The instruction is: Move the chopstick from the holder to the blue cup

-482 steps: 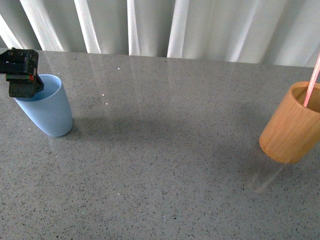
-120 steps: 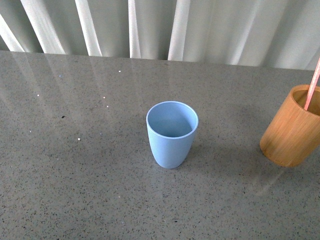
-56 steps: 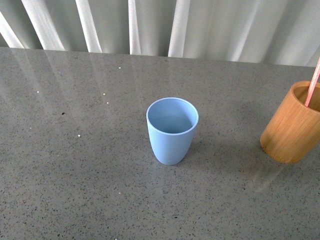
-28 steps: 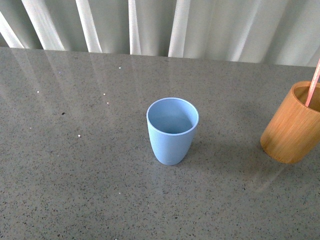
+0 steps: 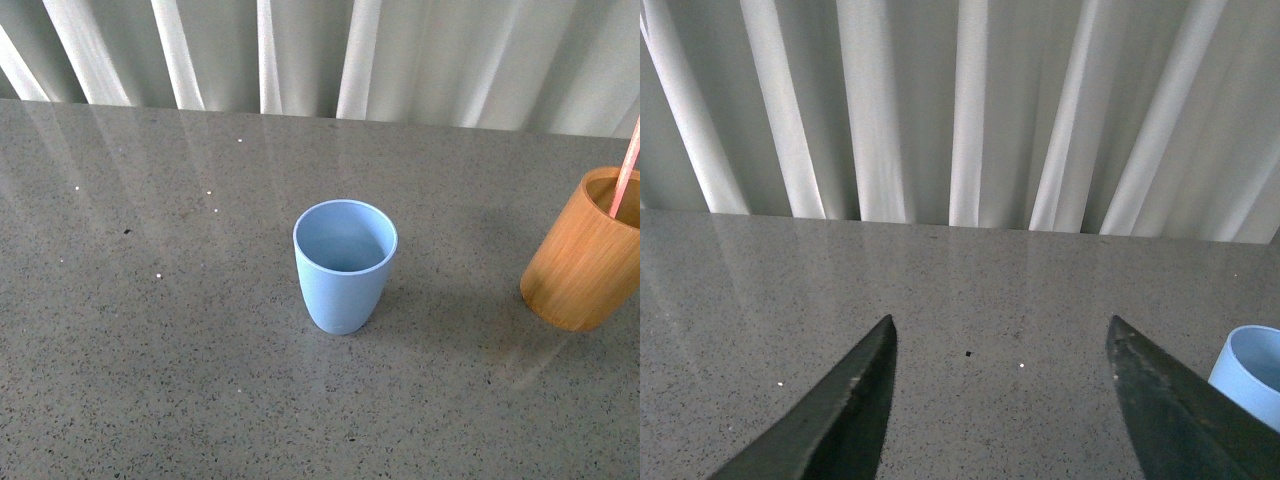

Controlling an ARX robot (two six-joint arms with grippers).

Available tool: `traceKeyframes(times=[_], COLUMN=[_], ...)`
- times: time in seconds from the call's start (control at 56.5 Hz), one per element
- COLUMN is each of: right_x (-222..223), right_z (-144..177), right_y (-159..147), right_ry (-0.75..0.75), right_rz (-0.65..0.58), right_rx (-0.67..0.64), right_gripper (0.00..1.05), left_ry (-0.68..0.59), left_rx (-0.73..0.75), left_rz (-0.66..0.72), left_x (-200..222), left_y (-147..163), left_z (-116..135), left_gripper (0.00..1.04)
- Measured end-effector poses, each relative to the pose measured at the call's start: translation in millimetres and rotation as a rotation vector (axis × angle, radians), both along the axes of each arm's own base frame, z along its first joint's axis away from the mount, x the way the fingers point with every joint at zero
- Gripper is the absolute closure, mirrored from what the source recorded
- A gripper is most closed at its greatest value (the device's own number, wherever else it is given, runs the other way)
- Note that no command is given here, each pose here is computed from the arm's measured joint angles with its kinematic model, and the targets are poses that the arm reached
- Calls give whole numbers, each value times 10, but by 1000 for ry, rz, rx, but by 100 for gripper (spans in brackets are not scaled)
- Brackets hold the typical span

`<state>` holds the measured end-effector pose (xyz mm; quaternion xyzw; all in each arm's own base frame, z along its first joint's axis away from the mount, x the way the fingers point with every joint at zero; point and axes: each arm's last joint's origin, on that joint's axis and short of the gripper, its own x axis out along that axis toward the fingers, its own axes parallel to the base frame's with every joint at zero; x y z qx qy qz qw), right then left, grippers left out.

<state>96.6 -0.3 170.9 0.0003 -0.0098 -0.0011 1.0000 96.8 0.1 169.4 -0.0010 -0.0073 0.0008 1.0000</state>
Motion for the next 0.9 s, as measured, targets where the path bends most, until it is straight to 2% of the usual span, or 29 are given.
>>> traceKeyframes(times=[0.089,0.177,0.195,0.336,0.407,0.496,0.726,0.903], right_x=[0,0,0,0,49,160,416,682], right_z=[0,0,0,-1,-44,-40,237,300], right_y=[0,0,0,-1,-23,-76,-110,-144], right_ry=[0,0,0,2,127,143,102,146], right_rz=[0,0,0,-5,-162,-201,-114,-21], right_rx=[0,0,0,0,74,108,148,148], right_gripper=[10,10,10,10,10,10,10,10], left_ry=[0,0,0,0,0,0,0,0], left_rx=[0,0,0,0,0,0,0,0], left_rz=[0,0,0,0,0,0,0,0], left_x=[0,0,0,0,0,0,0,0], left_y=[0,0,0,0,0,0,0,0], left_z=[0,0,0,0,0,0,0,0], left_gripper=[25,6,5,7,7,7,7,7])
